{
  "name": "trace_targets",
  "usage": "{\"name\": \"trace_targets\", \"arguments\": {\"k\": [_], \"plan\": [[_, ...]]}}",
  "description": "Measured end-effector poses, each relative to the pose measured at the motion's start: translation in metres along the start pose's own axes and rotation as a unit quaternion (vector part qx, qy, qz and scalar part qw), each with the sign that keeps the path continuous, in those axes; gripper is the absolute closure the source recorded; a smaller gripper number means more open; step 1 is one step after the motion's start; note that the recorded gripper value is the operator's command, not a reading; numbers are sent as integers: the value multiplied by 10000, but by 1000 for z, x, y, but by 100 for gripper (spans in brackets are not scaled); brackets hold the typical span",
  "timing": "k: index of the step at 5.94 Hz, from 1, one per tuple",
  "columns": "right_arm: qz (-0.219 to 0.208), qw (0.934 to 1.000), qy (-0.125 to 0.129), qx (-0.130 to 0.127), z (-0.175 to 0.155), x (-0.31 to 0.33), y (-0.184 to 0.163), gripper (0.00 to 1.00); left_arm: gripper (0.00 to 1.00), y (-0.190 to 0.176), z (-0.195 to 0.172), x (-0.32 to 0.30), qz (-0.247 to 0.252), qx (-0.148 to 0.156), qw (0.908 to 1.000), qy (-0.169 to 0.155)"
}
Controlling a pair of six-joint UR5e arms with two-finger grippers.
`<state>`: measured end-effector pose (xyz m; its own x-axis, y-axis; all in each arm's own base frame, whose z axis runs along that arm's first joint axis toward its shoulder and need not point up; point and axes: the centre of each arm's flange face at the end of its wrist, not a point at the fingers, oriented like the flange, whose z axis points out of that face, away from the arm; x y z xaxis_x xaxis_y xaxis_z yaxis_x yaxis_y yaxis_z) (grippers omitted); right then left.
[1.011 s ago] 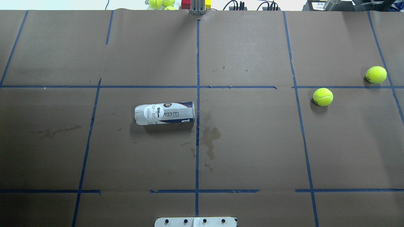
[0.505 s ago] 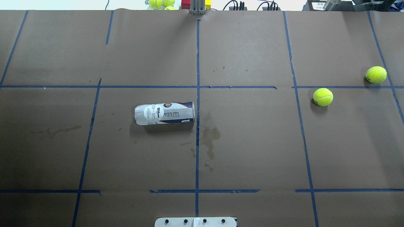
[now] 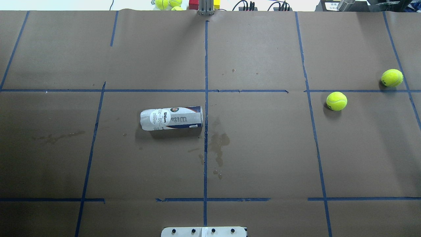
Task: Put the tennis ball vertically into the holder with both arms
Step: 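Move the left gripper toward the white cup lying on its side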
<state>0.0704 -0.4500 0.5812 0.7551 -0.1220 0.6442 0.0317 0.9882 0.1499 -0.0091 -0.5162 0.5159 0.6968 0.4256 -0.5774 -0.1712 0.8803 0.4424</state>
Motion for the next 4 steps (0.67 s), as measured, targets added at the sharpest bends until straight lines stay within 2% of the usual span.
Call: {"name": "trace_targets", "arguments": {"k": [2,3,4], "plan": [[11,10000,0,-2,0,0,2,0,0,-56,-16,75,681,370,9968,185],[17,10000,-2,-11,1,1,3,0,0,-97,-10,140,1377,595,9878,425],[20,10000,-18,-7,1,1,4,0,0,-128,-5,206,2009,858,9732,713]]}}
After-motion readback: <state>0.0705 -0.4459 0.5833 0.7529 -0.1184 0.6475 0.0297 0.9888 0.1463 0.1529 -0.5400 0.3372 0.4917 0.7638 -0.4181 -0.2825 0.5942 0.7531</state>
